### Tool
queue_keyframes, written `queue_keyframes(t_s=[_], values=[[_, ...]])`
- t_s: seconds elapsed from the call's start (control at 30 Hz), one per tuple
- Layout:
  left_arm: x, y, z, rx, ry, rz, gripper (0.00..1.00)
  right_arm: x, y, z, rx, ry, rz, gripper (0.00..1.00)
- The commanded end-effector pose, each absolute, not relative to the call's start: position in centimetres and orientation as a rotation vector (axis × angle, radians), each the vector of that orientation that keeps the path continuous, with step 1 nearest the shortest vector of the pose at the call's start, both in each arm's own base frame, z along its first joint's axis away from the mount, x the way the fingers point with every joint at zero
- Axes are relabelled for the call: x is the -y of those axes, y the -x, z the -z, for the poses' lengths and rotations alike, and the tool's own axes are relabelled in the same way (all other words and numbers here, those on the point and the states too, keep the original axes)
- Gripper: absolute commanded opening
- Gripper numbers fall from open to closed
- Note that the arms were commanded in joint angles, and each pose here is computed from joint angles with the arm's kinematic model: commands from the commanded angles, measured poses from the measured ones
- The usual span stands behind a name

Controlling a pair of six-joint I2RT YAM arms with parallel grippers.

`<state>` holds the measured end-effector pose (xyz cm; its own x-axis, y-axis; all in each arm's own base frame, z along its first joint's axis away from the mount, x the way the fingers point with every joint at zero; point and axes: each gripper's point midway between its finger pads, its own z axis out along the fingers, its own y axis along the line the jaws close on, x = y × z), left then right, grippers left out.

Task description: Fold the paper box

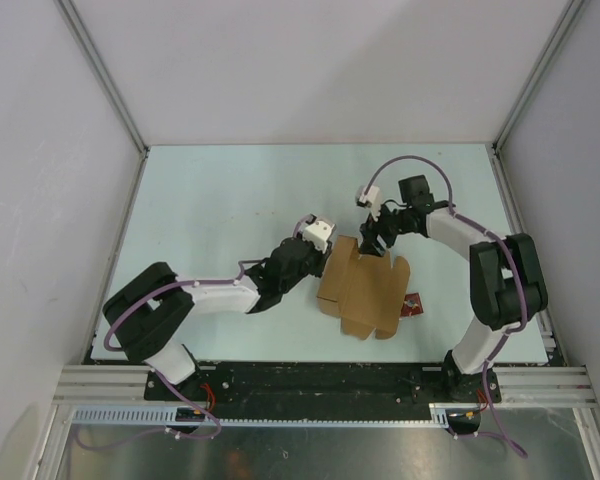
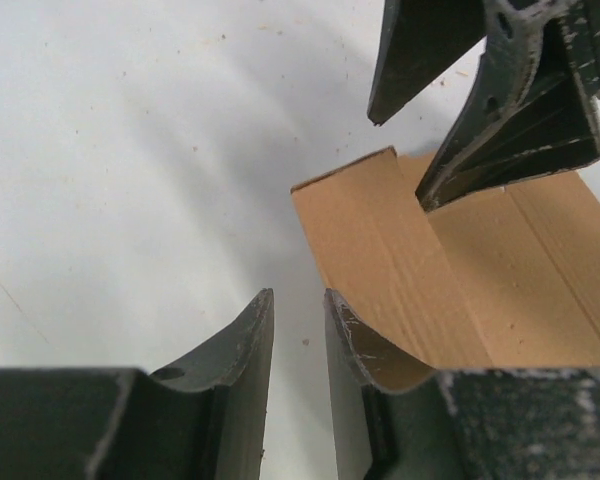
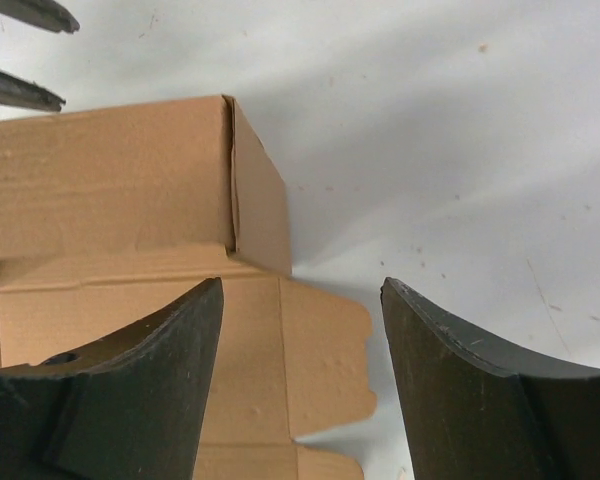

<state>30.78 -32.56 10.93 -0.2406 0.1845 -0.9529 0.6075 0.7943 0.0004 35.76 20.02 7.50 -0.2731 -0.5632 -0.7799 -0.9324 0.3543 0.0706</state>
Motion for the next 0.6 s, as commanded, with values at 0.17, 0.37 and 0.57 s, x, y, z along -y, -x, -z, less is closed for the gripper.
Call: queue_keyframes(t_s=[0.17,0.37,0.57], values=[[34.5,-32.5,-16.9,-1.687,-0.610,0.467,0.32,-16.5,-36.1,-13.1,-1.862,1.222,-0.723,0.70],[35.7,-33.4,-16.4,-1.701,-0.641,0.447,0.32,-15.1,-36.4,-15.1,-1.843,1.134,-0.746,0.60],[37.4,-34.5,-14.0,-1.743,-0.670,0.425,0.30,-14.9,-36.0,-15.8,-1.831,1.127,-0.765,0.54]])
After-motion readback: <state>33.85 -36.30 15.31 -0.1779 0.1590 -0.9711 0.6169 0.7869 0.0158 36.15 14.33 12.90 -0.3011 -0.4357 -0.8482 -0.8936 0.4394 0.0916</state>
